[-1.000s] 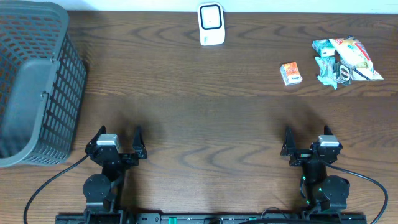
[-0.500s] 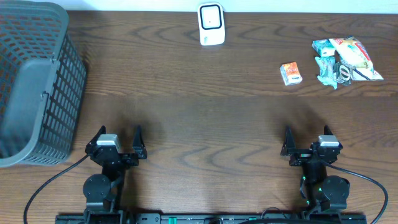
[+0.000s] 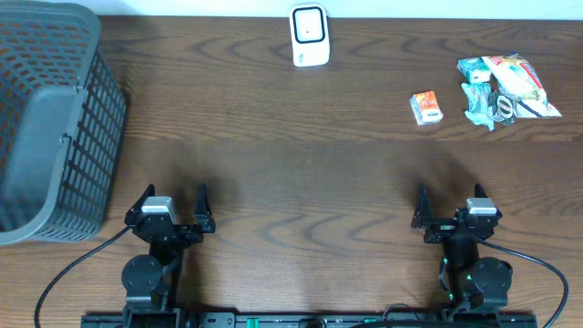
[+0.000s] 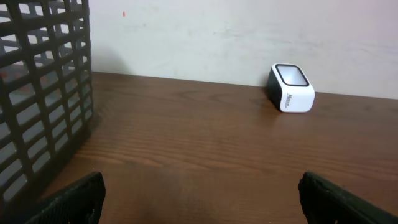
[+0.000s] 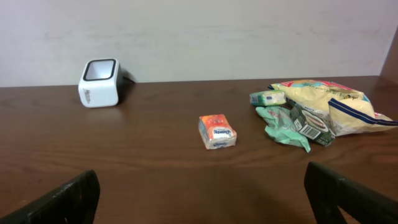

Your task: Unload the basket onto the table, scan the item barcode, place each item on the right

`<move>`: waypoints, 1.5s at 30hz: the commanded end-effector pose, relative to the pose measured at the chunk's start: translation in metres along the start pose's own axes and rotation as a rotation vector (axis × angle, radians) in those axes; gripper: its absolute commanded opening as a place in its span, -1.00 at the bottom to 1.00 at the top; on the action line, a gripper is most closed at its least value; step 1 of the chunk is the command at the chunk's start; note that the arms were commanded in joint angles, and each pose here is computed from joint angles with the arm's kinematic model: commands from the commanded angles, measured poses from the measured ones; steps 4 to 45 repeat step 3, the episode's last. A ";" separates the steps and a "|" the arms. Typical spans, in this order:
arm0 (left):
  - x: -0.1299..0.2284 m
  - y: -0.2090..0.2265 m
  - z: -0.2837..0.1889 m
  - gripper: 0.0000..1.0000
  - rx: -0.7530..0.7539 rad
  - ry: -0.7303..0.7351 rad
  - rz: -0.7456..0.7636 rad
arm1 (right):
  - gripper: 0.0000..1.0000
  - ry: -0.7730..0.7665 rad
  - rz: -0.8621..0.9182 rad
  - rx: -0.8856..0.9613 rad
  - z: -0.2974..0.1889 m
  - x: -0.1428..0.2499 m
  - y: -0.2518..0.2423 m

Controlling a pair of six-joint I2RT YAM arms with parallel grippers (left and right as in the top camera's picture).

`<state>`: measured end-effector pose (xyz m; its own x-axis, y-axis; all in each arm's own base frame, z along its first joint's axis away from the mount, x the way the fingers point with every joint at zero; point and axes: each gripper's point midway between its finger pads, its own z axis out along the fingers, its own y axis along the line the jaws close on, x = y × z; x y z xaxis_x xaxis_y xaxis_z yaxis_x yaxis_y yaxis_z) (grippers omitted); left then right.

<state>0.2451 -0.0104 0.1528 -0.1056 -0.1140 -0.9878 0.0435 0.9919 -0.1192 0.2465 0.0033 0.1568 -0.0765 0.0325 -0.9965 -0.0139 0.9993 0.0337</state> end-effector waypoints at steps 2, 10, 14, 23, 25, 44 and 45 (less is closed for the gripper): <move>0.015 -0.003 0.000 0.95 0.020 0.051 0.000 | 0.99 0.000 -0.015 0.005 0.000 0.000 -0.001; 0.015 -0.003 0.000 0.95 0.020 0.051 0.000 | 0.98 0.000 -0.015 0.005 0.000 0.000 -0.001; 0.015 -0.003 0.000 0.95 0.020 0.051 0.000 | 0.98 0.000 -0.015 0.005 0.000 0.000 -0.001; 0.015 -0.003 0.000 0.95 0.020 0.051 0.000 | 0.98 0.000 -0.015 0.005 0.000 0.000 -0.001; 0.015 -0.003 0.000 0.95 0.020 0.051 0.000 | 0.98 0.000 -0.015 0.005 0.000 0.000 -0.001; 0.015 -0.003 0.000 0.95 0.020 0.051 0.000 | 0.98 0.000 -0.015 0.005 0.000 0.000 -0.001; 0.015 -0.003 0.000 0.95 0.020 0.051 0.000 | 0.98 0.000 -0.015 0.005 0.000 0.000 -0.001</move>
